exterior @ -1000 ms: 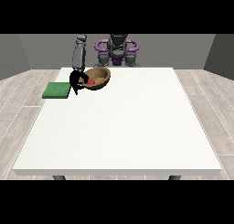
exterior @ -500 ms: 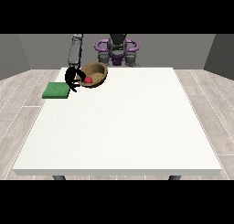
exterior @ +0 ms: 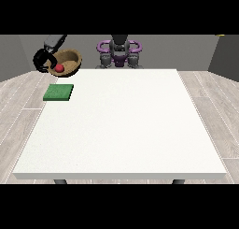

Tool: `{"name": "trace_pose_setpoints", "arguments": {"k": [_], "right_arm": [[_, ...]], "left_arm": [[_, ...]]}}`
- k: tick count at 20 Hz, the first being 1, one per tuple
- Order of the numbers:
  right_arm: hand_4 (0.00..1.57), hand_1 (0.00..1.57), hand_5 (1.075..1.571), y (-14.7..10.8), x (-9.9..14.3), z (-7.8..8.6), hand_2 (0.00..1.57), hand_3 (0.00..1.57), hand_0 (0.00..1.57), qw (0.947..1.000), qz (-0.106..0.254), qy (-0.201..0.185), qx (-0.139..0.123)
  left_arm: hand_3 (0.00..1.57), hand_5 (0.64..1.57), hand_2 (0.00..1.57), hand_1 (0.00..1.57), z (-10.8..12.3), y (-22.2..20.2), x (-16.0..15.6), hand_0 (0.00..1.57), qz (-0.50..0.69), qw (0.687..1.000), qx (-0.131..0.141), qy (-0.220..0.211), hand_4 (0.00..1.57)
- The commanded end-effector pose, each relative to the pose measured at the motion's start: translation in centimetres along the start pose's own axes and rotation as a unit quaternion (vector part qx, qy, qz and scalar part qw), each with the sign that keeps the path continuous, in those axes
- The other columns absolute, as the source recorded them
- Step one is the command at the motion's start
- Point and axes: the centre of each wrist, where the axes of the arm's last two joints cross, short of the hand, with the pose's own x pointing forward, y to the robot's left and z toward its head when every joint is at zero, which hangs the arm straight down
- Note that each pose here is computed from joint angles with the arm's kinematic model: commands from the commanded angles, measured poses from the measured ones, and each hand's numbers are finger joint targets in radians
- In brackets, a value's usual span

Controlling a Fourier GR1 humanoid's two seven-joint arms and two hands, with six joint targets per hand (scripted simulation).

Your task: Pick the cup and pour the ball into the bowl, then pick the bowl and place it on the pad

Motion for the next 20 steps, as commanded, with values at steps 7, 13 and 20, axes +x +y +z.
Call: {"name": "trace_pose_setpoints", "arguments": {"k": [7,13,20], "right_arm": [[1.12,1.57,1.568,-6.4,3.6,-1.1,1.57,0.38,1.57,0.9989,-0.017,-0.024,-0.036],[1.07,1.57,1.564,-6.2,3.4,-1.6,1.57,0.43,1.57,0.9962,-0.06,-0.049,-0.041],[1.02,1.57,1.571,-1.4,0.3,-1.8,1.57,0.54,1.57,0.996,-0.086,-0.007,-0.021]], "left_arm": [[0.0,1.55,0.0,0.0,0.7,0.9,0.2,0.0,-0.01,0.999,0.001,-0.044,1.21],[0.0,1.552,0.0,0.0,1.2,3.9,2.0,0.0,0.0,0.998,0.003,-0.071,1.22],[0.0,1.555,0.0,0.0,1.8,3.3,-0.2,0.0,-0.008,0.998,0.006,-0.056,1.21]]}}
